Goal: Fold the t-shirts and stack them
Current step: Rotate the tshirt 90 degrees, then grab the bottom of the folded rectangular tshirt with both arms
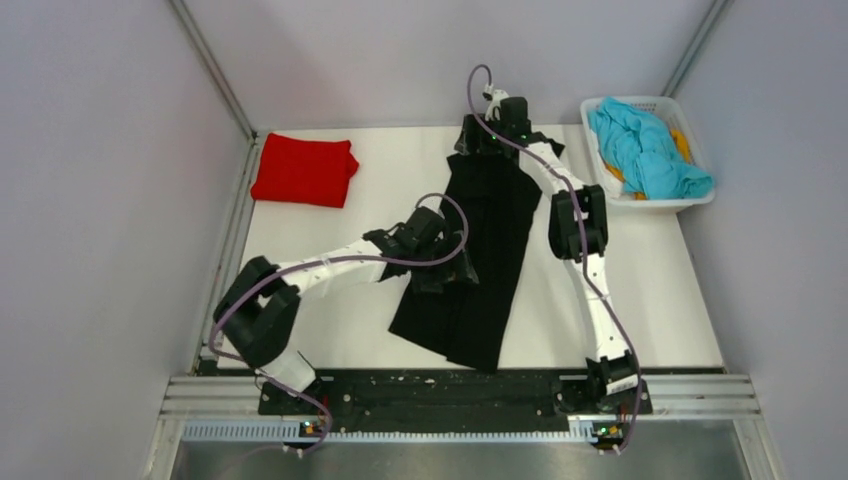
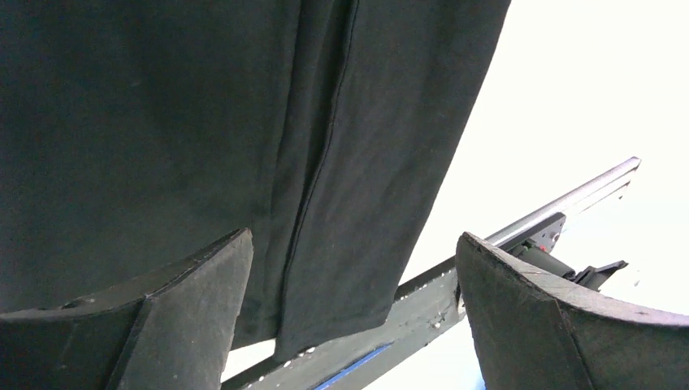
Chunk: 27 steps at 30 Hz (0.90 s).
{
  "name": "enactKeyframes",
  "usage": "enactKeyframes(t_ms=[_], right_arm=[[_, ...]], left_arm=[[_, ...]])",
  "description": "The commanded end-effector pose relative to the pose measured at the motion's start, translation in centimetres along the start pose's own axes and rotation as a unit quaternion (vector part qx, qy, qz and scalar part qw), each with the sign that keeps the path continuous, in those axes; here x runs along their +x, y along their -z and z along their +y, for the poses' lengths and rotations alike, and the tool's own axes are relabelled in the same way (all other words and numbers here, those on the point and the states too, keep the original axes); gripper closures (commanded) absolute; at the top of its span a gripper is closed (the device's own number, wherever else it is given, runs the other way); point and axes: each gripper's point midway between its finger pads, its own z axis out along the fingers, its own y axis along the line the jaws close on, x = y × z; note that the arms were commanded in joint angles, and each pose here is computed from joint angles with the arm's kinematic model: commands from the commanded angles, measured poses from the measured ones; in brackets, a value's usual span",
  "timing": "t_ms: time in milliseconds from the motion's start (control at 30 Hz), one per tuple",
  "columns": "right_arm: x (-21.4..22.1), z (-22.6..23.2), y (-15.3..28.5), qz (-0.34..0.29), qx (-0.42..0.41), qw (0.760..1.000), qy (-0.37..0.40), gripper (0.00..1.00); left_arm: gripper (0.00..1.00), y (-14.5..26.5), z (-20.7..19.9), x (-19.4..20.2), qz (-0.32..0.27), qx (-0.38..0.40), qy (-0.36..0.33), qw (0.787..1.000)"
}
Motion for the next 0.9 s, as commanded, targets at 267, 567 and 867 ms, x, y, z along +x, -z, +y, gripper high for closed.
enactKeyframes(t_ms=[267, 567, 867], right_arm=[[-4.7, 8.9, 21.6, 0.000, 0.117, 0.989, 0.088, 0.01], [13.5, 17.0, 29.7, 0.053, 0.100, 0.992, 0.059, 0.04], [25.7, 24.5, 36.1, 0.154, -0.019, 0.981, 0.113, 0.11]], left_arm=[[0.01, 8.5, 11.2, 1.0, -0.146, -0.141, -0.012, 0.979], [0.16, 7.0, 15.2, 3.5, -0.138, -0.136, 0.029, 0.981], [0.46, 4.1, 14.3, 4.7, -0.095, -0.085, 0.022, 0.992]])
